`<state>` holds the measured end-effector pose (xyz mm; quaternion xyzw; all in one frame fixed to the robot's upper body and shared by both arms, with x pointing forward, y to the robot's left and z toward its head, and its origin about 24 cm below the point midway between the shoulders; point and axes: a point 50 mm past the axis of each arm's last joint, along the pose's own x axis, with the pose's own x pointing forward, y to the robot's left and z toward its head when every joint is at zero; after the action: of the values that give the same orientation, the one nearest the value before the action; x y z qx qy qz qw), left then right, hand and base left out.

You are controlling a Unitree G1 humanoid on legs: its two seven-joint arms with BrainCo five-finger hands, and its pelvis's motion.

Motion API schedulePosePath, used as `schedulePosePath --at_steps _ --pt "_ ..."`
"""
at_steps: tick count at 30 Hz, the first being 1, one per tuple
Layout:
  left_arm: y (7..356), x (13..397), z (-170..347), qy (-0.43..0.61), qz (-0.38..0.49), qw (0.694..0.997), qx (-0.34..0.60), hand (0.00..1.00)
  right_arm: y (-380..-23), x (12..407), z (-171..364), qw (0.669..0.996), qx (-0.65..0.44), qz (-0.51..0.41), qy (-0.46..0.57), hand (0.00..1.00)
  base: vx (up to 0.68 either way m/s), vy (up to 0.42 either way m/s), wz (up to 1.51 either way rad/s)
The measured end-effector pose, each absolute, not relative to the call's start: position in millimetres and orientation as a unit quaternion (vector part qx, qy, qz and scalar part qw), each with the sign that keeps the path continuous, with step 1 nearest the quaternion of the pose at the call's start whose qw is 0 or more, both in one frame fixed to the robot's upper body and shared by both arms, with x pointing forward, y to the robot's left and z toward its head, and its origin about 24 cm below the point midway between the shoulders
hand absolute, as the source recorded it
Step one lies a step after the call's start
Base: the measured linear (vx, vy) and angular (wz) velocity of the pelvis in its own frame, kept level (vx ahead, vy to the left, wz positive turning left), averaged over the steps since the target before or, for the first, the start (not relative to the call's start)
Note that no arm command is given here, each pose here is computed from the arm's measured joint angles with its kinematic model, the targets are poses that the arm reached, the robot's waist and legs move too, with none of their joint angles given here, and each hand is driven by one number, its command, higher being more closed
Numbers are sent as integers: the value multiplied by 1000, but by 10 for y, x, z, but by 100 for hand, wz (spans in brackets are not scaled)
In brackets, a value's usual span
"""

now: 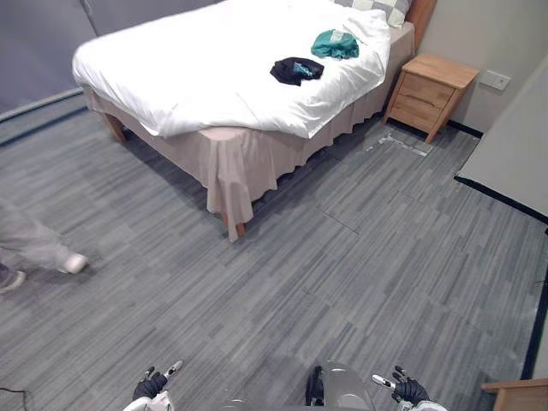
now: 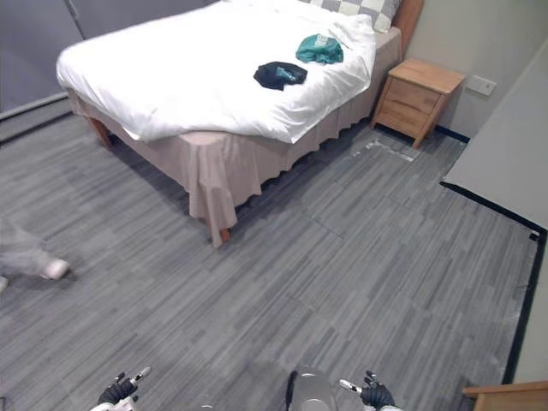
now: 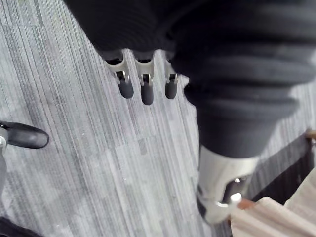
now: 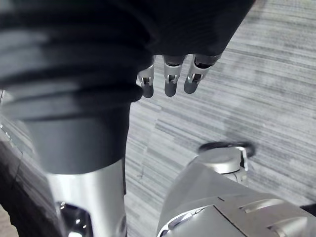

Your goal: Tidy the bed and pick cloth on bed and put in laundry

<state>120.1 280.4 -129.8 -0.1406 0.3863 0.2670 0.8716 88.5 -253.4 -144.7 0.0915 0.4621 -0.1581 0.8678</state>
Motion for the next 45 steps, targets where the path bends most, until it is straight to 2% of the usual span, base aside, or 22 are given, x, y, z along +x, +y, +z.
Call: schedulePosePath --at_steps 3,5,8,13,15,17,23,26,29,31,33,34,37,39,40,43,45 --pt "2695 1204 -1323 381 265 871 -161 0 -2569 818 -1459 857 107 -170 474 0 525 -466 -1" --pt "2494 1053 -1435 406 260 857 -180 0 -2597 825 -1455 857 105 -168 476 0 537 -388 14" --pt "2432 870 -1489 425 256 850 -177 0 -2564 816 -1475 856 94 -150 487 0 579 -309 8" --pt "2331 597 -1541 432 273 838 -193 0 -2716 1077 -1344 881 65 -148 444 0 572 -180 -9" --pt "2396 539 -1536 435 284 833 -192 0 -2757 1121 -1286 891 55 -152 425 0 564 -34 56" --pt "2384 620 -1553 447 272 830 -193 0 -2708 1009 -1346 880 59 -157 444 0 535 -20 130" --pt "2330 676 -1586 485 221 832 -152 0 -2471 1008 -1446 875 100 -151 450 0 519 -147 127" --pt "2469 762 -1524 468 219 845 -138 0 -2287 1104 -1450 885 119 -137 428 0 438 -372 87" --pt "2596 663 -1468 459 239 845 -134 0 -2106 1063 -1464 883 140 -132 429 0 470 -504 29" --pt "2534 671 -1479 459 243 843 -140 0 -2151 970 -1471 873 138 -143 444 0 429 -428 41" --pt "2114 913 -1523 442 208 853 -184 0 -2369 921 -1435 867 122 -174 451 0 483 -491 63" --pt "2064 923 -1526 439 208 854 -186 0 -2389 916 -1431 867 120 -175 452 0 402 -415 10" --pt "2098 1012 -1473 407 213 871 -174 0 -2393 938 -1418 870 125 -173 444 0 335 -245 -10" --pt "2170 1314 -1294 345 221 900 -148 0 -2405 952 -1406 873 127 -175 437 0 383 -82 4" --pt "2207 1406 -1227 327 222 910 -128 0 -2416 948 -1405 873 129 -179 436 0 371 -34 17" --pt "2463 2001 -578 178 195 964 33 0 -2333 901 -1436 869 145 -184 436 0 222 9 23" --pt "2601 2295 -95 79 177 977 92 0 -2301 880 -1446 868 151 -189 433 0 176 38 32"
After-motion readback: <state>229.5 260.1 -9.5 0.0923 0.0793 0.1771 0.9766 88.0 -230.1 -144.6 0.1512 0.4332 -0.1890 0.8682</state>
